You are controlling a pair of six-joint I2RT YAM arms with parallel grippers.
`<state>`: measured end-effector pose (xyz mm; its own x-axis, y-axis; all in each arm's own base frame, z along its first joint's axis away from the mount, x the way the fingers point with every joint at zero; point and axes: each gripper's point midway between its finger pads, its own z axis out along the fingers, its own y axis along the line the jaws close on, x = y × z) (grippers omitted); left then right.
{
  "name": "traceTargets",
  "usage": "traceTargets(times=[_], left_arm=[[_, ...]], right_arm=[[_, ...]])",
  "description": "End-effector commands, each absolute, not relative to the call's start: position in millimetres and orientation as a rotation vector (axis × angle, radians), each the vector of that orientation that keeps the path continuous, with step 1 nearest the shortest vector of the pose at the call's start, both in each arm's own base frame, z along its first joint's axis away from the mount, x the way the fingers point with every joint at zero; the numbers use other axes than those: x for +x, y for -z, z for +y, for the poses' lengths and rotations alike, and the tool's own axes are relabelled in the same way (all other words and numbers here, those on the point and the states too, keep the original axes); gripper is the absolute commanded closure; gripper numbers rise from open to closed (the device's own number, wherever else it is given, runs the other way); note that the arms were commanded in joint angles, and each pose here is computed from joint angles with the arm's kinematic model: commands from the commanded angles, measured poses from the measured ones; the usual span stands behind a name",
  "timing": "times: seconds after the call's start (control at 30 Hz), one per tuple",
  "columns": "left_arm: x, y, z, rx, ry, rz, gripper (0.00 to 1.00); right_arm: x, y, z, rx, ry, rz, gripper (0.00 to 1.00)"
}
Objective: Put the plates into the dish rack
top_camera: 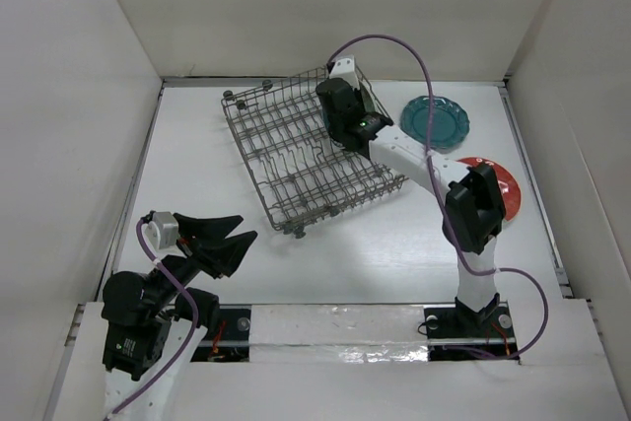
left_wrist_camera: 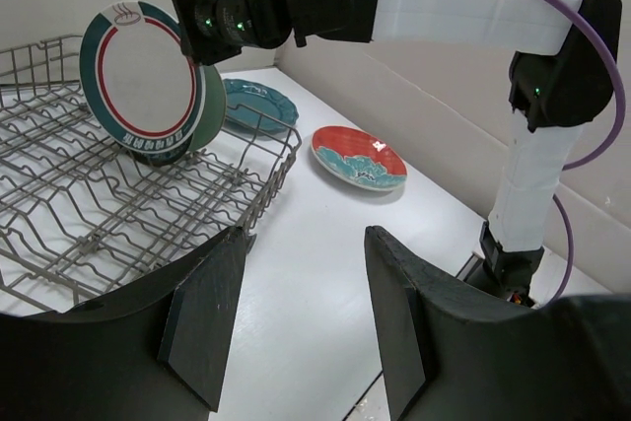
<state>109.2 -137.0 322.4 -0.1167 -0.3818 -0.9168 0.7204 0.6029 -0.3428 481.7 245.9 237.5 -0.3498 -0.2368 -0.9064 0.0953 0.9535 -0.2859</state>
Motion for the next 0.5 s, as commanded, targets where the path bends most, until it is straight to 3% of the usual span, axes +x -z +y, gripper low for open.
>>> traceTargets(times=[0.0,0.47], left_arm=[[82.5,-345.6,-130.3,0.362,0.953,1.225,0.52],[84.7,-343.9,-130.9,0.362,0.952,1.235,0.52]], right_arm=[[489.4,-272.1,251.9,-0.024,0.339,1.813,1.00],[474.4,-198.6,289.8,-0.138,0.387,1.900,1.00]])
